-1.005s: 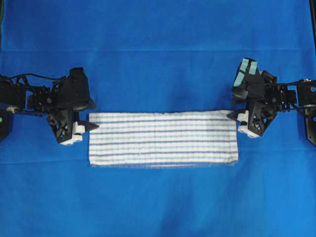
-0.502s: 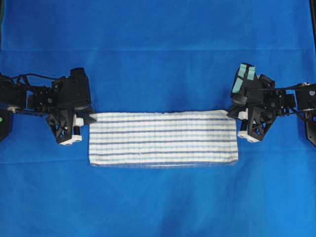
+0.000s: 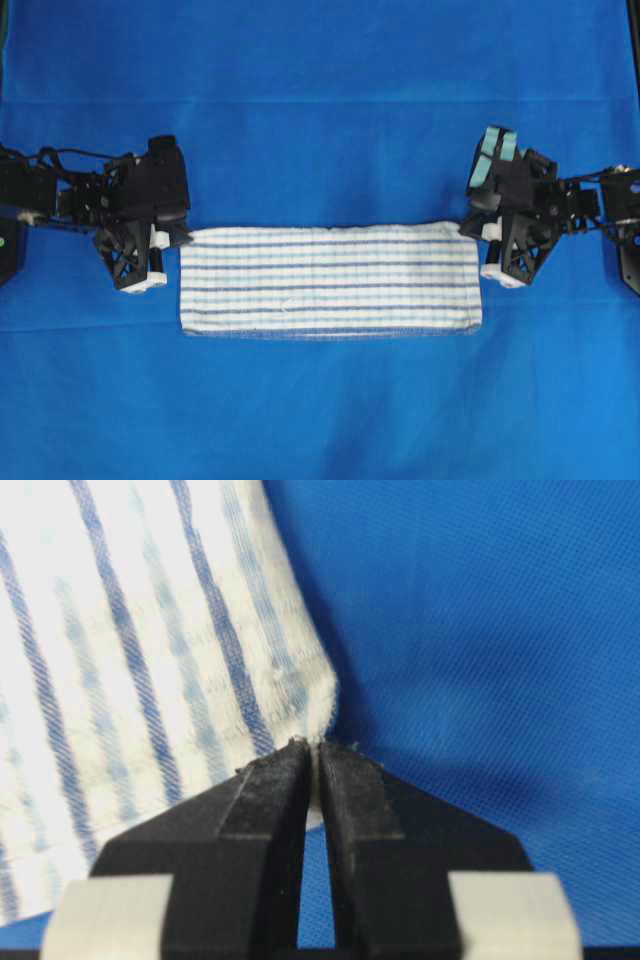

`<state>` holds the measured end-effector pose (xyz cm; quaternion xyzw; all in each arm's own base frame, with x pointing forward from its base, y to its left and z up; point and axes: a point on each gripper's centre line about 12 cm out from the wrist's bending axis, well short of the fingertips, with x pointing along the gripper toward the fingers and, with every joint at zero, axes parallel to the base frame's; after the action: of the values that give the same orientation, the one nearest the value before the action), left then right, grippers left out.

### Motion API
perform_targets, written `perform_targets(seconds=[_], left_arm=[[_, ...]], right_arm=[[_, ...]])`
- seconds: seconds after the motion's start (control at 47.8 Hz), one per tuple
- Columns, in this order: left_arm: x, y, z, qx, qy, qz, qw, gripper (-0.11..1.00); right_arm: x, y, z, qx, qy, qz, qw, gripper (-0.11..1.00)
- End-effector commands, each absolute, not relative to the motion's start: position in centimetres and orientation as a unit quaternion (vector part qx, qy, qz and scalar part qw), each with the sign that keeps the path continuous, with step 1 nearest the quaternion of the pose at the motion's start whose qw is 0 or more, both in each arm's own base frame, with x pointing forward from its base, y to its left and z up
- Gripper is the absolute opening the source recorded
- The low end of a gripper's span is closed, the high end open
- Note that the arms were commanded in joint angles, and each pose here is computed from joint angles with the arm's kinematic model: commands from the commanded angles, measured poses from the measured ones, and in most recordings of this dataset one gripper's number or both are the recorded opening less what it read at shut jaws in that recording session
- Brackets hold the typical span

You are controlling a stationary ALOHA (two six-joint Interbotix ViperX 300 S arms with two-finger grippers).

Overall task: Fold the blue towel.
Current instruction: 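Lift the strip and swing the left gripper's end toward the right gripper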

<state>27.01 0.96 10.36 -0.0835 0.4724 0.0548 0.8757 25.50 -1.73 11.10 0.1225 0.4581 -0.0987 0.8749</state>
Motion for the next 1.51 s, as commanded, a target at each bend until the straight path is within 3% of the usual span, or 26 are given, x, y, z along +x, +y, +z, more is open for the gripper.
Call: perform_targets(seconds=[0.0,0.314,0.46,0.921,1.486], left_arm=[[28.0,1.0,13.0,-0.085,0.45,0.053,0.887,0.02],[27.3,0.7,18.7,-0.084,0.405,0.044,0.909,0.02],[26.3,0.5,20.7,-0.084,0.366,0.038,0.926,0.02],[27.4,-0.3,21.5,-0.081,0.324,0.022,0.942,0.02],[37.3,-6.2,23.4,-0.054,0.276,-0.058,0.958,0.02]], right_arm=[[26.0,-1.9,13.7,0.123,0.431,-0.101,0.888,0.05],[24.2,-2.2,20.3,0.123,0.37,-0.115,0.914,0.05],[23.1,-2.2,21.9,0.125,0.34,-0.112,0.925,0.05],[24.0,-3.2,21.7,0.116,0.336,-0.126,0.926,0.05],[26.7,-13.7,22.9,0.099,0.316,-0.267,0.905,0.05]])
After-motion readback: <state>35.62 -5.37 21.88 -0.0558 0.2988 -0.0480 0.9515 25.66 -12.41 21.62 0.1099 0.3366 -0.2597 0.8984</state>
